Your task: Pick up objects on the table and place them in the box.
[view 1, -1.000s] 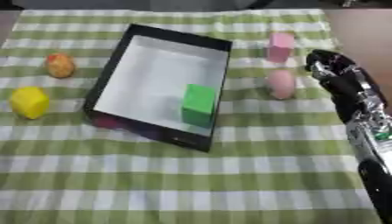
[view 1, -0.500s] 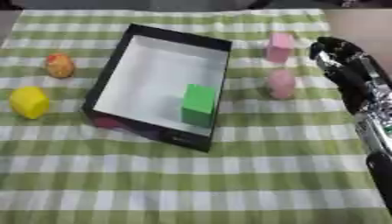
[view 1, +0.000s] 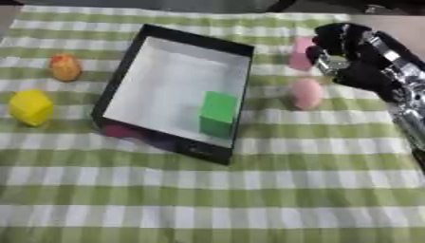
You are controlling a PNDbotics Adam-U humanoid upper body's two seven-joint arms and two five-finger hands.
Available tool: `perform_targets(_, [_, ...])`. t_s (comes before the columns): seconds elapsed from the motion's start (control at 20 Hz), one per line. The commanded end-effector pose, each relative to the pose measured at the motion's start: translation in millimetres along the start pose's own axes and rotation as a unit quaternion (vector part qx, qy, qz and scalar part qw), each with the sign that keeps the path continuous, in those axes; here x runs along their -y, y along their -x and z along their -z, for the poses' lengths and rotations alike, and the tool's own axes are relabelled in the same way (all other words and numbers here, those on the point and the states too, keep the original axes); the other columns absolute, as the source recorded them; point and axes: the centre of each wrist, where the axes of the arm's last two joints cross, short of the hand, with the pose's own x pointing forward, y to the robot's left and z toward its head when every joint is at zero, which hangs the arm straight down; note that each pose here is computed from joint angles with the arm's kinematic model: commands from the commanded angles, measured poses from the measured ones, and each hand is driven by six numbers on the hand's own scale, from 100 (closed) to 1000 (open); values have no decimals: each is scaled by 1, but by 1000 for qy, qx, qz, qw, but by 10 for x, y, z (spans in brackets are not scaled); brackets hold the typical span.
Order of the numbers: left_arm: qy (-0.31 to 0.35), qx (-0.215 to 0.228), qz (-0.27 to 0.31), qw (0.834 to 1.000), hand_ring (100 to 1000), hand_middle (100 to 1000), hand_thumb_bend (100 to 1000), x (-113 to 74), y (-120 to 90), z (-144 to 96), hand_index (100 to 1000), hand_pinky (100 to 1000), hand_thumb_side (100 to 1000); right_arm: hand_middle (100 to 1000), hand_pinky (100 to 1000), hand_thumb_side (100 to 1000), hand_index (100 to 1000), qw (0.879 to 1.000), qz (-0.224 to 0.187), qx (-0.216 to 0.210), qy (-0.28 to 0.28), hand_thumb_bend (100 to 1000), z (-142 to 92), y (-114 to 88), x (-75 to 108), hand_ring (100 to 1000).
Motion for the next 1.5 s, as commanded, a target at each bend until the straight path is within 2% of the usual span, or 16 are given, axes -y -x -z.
perform_targets(0.05, [7, 19, 15, 1000, 675, 686, 414, -45, -84, 64, 773, 739, 628, 755, 903, 412, 816, 995, -93, 6, -36, 313, 25, -164, 163, 840])
perform_targets(0.15, [5, 18, 16, 1000, 675, 686, 414, -54, -81, 63, 773, 739, 628, 754, 901, 410, 816, 988, -140, 6, -69, 319, 41, -200, 175, 839])
perform_targets(0.3, [3, 16, 16, 1000, 675, 686, 413, -61, -72, 57, 773, 739, 629, 758, 901, 417, 820, 977, -191, 2, -95, 324, 7, -248, 333, 842])
perform_targets(0.45, [5, 15, 15, 1000, 676, 686, 413, -49, -73, 57, 773, 739, 629, 764, 901, 426, 825, 967, -223, 1, -119, 329, -75, -339, 509, 846])
perform_targets(0.75, [14, 14, 12, 1000, 677, 686, 410, -11, -73, 51, 773, 739, 629, 790, 911, 438, 847, 943, -277, 6, -185, 381, -195, -543, 722, 869])
perform_targets(0.85, [17, 13, 11, 1000, 677, 686, 410, 3, -74, 49, 773, 739, 629, 792, 911, 412, 852, 936, -287, 2, -206, 415, -217, -585, 787, 870])
perform_targets(1.05, [19, 11, 10, 1000, 678, 686, 409, 7, -69, 45, 773, 740, 630, 789, 906, 372, 856, 930, -287, -22, -228, 469, -158, -532, 879, 856])
perform_targets(1.5, [20, 10, 10, 1000, 679, 687, 408, 8, -67, 42, 773, 740, 630, 780, 896, 335, 848, 913, -295, -60, -275, 494, 54, -414, 994, 847])
